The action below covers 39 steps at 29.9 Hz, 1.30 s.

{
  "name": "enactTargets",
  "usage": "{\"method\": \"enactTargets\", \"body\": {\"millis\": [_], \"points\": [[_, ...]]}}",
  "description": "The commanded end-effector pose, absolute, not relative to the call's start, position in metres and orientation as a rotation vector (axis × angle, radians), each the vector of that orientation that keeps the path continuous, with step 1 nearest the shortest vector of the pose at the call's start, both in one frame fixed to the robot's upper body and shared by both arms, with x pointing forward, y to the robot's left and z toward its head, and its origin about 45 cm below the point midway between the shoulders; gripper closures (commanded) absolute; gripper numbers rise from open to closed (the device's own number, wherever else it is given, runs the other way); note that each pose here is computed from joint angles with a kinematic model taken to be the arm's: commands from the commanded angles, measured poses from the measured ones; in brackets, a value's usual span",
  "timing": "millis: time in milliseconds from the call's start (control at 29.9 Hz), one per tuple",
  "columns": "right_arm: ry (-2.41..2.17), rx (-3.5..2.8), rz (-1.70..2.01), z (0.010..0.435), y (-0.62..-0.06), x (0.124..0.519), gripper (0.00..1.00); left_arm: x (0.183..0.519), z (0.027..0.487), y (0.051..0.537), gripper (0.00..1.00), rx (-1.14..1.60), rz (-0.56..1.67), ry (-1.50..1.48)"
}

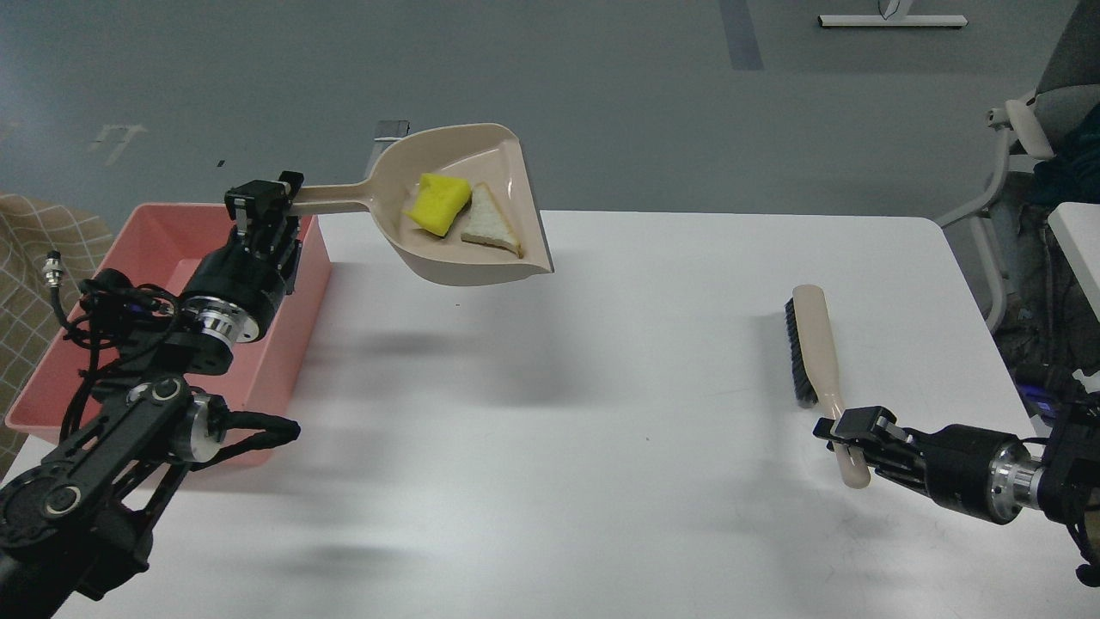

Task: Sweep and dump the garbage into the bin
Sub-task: 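Lift the dustpan with the left gripper over the pink bin, then tilt the dustpan to dump the sponge and piece into the bin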

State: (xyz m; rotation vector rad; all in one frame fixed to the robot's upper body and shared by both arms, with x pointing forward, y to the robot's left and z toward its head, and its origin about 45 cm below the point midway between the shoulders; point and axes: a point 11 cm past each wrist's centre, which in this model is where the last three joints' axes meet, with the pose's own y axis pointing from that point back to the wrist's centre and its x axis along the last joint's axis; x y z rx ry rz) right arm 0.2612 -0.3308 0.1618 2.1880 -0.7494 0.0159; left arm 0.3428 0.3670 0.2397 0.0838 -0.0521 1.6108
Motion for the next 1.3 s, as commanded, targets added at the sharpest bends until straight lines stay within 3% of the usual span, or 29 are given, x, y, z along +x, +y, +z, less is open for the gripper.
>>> {"method": "enactTargets", "body": {"millis": [0, 134, 401, 1269], "points": [[-0.748, 2.196, 0.015, 0.161, -0.328, 0.261, 1.0, 0.331, 0.262, 0.404, 1.0, 0.079, 1.663, -0.09], [-0.747, 2.201, 0.014, 0.161, -0.326, 0.261, 1.0, 0.301, 0.285, 0.466, 1.0, 0.143, 1.73, -0.153], [-0.747, 2.206, 0.015, 0.162, -0.325, 0.262, 1.0, 0.23, 0.293, 0.539, 1.0, 0.257, 1.782, -0.162], [-0.728, 2.232, 0.022, 0.165, -0.317, 0.26, 1.0, 0.246, 0.366, 0.547, 1.0, 0.984, 1.467, -1.119]]}}
